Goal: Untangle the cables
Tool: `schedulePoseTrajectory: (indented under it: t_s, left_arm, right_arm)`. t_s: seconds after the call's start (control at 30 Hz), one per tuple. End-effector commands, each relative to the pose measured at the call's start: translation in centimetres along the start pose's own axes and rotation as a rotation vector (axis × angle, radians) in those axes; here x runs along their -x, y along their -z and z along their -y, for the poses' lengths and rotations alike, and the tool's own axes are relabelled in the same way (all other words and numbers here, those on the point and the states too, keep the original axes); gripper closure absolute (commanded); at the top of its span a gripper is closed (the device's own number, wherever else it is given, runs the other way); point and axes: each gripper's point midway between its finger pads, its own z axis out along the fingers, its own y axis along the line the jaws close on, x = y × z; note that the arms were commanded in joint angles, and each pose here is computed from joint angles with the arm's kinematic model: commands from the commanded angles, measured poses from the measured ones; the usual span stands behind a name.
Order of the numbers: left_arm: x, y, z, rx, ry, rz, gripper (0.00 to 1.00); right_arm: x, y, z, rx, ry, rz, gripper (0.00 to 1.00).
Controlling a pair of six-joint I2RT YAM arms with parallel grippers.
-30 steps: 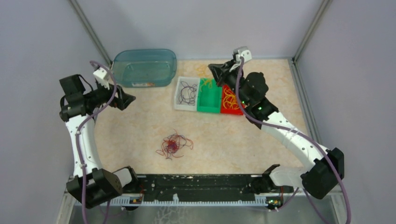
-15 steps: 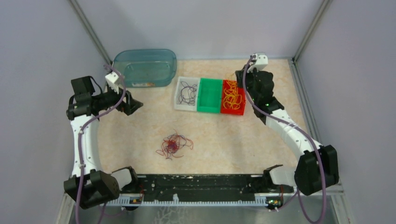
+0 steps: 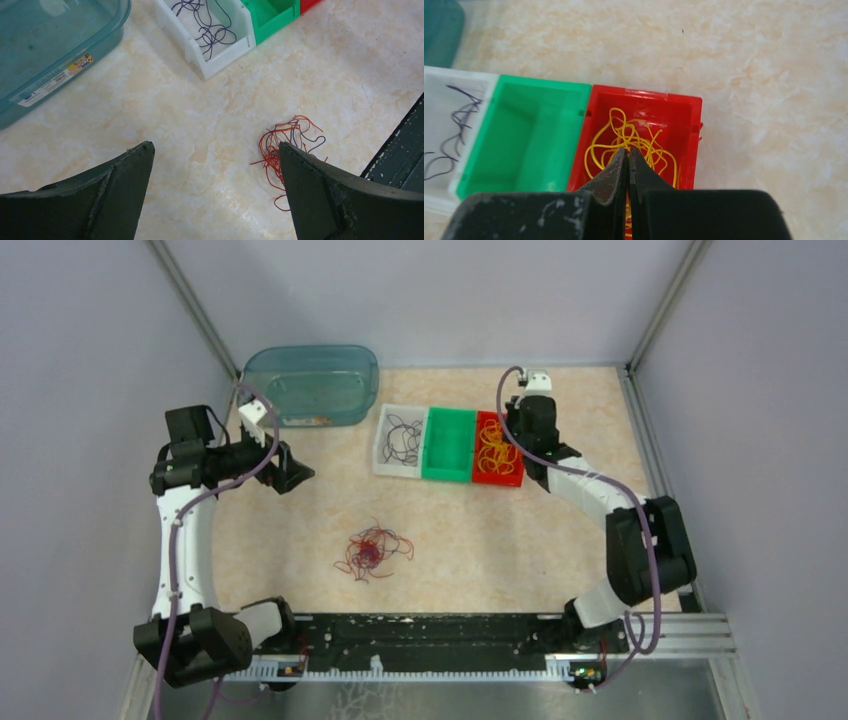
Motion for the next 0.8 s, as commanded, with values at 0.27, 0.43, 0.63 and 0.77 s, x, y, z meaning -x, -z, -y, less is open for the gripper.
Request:
schedulePoseTrajectory:
  t_s: [0.27, 0.43, 0.63, 0.77]
  left_arm:
    - [-1.0, -0.5, 1.8, -0.087, -0.019, -0.028, 0.01]
    - [-2.8, -1.6, 3.7, -0.148, -0.058, -0.096, 0.01]
    - [-4.1, -2.6, 5.0, -0.194, -0.065, -0.149, 0.01]
    - [-5.8, -3.8, 6.4, -0.239, -0.073, -0.216, 0.01]
  right_arm:
    - [-4.7, -5.1, 1.1, -0.09, 0.108, -0.127, 0.99]
    - [-4.7, -5.5, 0.0, -0.082, 0.171, -0.127, 0.8]
    - [2.5, -2.3, -0.6, -0.076, 0.119, 0.086, 0.6]
    - [5.9, 0.5, -1.4, -0.031, 0.065, 0.183, 0.53]
